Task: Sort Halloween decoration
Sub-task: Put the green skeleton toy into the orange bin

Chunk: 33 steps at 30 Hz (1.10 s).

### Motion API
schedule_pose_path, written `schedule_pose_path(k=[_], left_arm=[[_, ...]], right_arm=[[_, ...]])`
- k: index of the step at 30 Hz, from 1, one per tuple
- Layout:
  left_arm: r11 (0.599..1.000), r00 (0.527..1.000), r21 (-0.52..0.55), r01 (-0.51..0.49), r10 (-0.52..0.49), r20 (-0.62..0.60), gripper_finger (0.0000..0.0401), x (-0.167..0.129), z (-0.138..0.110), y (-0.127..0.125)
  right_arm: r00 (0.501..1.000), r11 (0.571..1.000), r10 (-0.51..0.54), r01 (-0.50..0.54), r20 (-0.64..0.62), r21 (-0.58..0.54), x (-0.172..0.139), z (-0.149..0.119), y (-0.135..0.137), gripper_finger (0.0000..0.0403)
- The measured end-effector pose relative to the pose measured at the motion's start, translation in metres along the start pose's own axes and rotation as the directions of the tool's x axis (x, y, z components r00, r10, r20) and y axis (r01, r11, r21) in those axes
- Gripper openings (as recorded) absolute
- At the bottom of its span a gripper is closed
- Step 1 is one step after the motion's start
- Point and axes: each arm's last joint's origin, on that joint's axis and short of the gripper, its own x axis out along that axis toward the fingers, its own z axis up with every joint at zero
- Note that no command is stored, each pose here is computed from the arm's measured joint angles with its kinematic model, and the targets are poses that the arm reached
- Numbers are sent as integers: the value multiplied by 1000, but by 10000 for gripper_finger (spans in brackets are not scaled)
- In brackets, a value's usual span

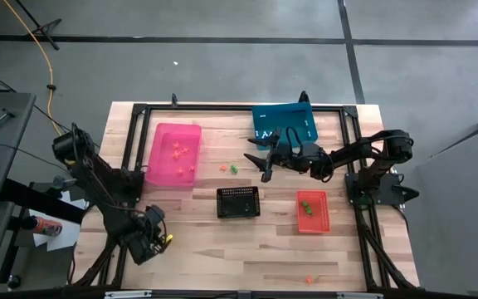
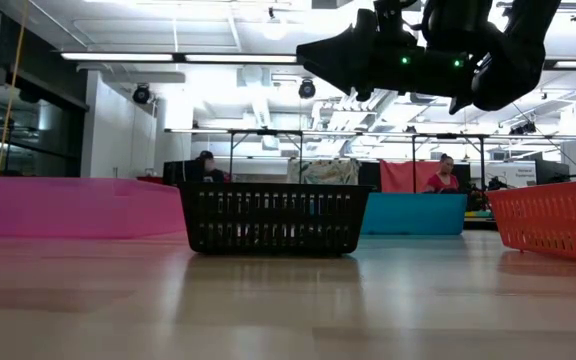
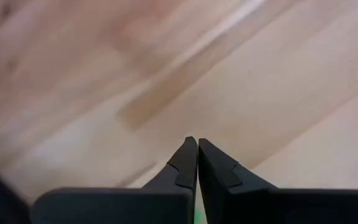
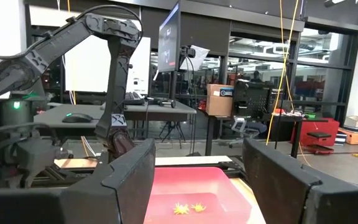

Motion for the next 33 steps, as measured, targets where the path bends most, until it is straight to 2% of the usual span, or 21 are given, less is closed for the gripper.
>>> schedule_pose_path(k=[5, 10, 16, 28, 33], left_arm=[[997, 997, 28, 68, -69, 45, 0, -11, 14, -1], [998, 997, 26, 62, -61, -39, 1, -14, 16, 0], [998, 996, 24, 54, -52, -79, 4, -15, 11, 1], [999, 987, 20, -28, 30, -157, 108, -2, -10, 2], [1000, 989, 10, -25, 27, -148, 131, -2, -10, 1]], right_arm=[[1000, 1000, 0, 0, 0, 0, 0, 0, 0, 236], [1000, 1000, 2, -2, -24, -2, 0, -2, 0, 236], [999, 1000, 5, -5, -53, -5, 0, -5, 1, 236], [999, 1000, 5, -6, -54, -5, 0, -5, 1, 236], [999, 1000, 5, -5, -54, -5, 0, -5, 1, 236]])
